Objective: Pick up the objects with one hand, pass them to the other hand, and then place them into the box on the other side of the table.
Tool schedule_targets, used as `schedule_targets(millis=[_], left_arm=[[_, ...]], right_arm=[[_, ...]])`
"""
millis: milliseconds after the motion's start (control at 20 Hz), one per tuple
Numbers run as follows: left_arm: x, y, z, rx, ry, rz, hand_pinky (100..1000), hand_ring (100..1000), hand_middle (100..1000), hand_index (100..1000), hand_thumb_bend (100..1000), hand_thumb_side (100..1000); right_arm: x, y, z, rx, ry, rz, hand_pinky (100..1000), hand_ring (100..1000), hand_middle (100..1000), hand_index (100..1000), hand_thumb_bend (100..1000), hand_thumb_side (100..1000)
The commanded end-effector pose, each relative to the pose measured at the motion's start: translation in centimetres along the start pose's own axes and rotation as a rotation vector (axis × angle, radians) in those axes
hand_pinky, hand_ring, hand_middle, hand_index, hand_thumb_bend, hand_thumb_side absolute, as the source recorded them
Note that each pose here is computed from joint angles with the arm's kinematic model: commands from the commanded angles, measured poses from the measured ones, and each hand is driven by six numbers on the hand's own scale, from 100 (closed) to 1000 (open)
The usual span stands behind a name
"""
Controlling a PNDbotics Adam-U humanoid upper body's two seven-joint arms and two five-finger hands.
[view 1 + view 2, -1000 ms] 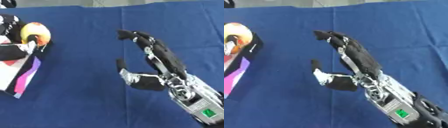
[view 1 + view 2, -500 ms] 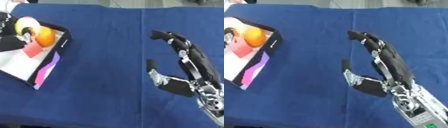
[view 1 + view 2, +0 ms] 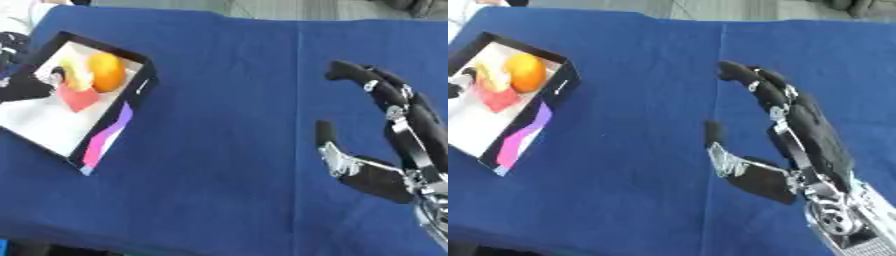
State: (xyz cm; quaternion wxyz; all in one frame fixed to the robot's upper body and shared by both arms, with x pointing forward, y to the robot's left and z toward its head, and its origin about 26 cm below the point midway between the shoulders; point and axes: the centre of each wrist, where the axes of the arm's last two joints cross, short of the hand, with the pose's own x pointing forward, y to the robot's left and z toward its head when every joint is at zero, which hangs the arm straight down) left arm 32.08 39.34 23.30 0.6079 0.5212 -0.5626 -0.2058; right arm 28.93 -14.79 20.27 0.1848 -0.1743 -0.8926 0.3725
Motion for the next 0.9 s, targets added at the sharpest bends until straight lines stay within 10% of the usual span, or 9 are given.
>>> schedule_targets(millis=[50,200,450,650,900], left_arm=[[0.0,1.5,-0.5,0.05,0.016,-0.057,863,802,753,887,654,611],[0.4,2.0,-0.4,0.088,0.024,-0.04,861,805,783,913,603,694],[2.5,3.1,0.6,0.246,-0.005,0.133,781,725,727,877,195,882],[4.5,2.3,2.8,0.319,-0.168,0.567,787,742,757,918,192,997],[5.5,0.0,5.2,0.281,-0.299,0.984,769,736,743,956,347,860]], right_arm=[[0.2,-1.0,-0.3,-0.029,-0.016,0.011,895,843,759,921,100,537],[0.0,-1.2,-0.3,-0.046,-0.003,0.011,895,842,759,921,100,544],[-0.7,-2.2,-0.1,-0.126,0.048,-0.009,895,843,762,928,100,617],[-2.0,-4.0,0.5,-0.208,0.154,-0.128,892,840,761,938,100,596],[-4.3,-7.6,2.6,-0.232,0.303,-0.398,876,800,716,881,100,615]])
